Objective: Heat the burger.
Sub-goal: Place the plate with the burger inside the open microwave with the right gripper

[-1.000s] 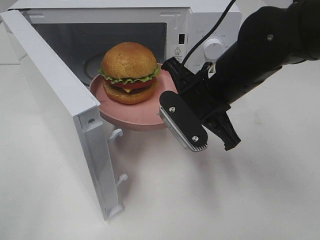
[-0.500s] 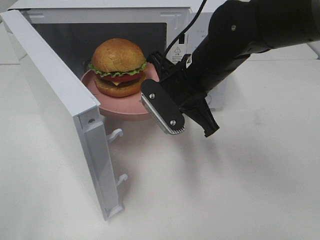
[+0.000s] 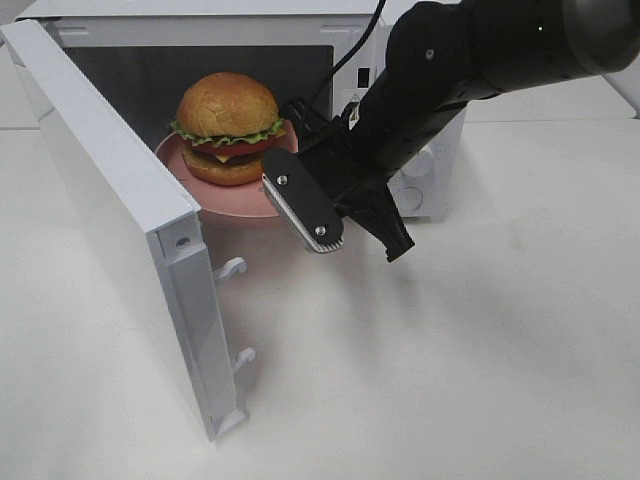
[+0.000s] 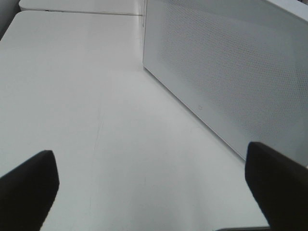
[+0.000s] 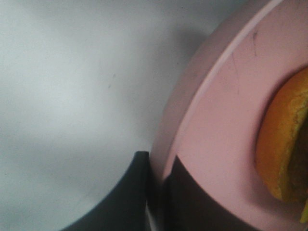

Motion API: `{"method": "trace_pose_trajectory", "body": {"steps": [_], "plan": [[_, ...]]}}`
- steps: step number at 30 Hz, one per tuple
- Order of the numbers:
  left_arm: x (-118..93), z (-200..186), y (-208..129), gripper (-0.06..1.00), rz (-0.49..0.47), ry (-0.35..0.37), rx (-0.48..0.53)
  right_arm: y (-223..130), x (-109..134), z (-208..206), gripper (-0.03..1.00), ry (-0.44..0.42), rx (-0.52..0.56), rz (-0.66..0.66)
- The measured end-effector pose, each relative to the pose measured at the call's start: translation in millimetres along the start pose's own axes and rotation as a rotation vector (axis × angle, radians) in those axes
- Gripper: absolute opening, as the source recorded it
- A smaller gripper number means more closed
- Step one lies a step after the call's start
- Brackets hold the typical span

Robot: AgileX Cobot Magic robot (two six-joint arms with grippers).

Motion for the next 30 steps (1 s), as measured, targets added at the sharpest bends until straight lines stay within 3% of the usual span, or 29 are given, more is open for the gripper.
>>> {"method": "trace_pose_trajectory", "body": {"steps": [22,30], "plan": [[0.0,0.0,0.0,0.97,0.0,0.0,0.0,-3.8,-41.9,23.4,0.07,-0.052,0.045,0.018],[0.0,0.0,0.0,0.97,0.0,0.0,0.0,-1.7,-47.7,38.8,0.07,-0.028,0.06,0.019]]}}
Point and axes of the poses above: a point on each arm's last joint axis where the gripper is mounted, z pointing out along that axis toward the gripper, x along the wrist's bending axis when the last joint is at zero, y = z × x, the point moved 7 cm from there along z, pointing out along that axis toward the gripper, and after that the axes turned 10 degrees about z, right-handed, at the moved point
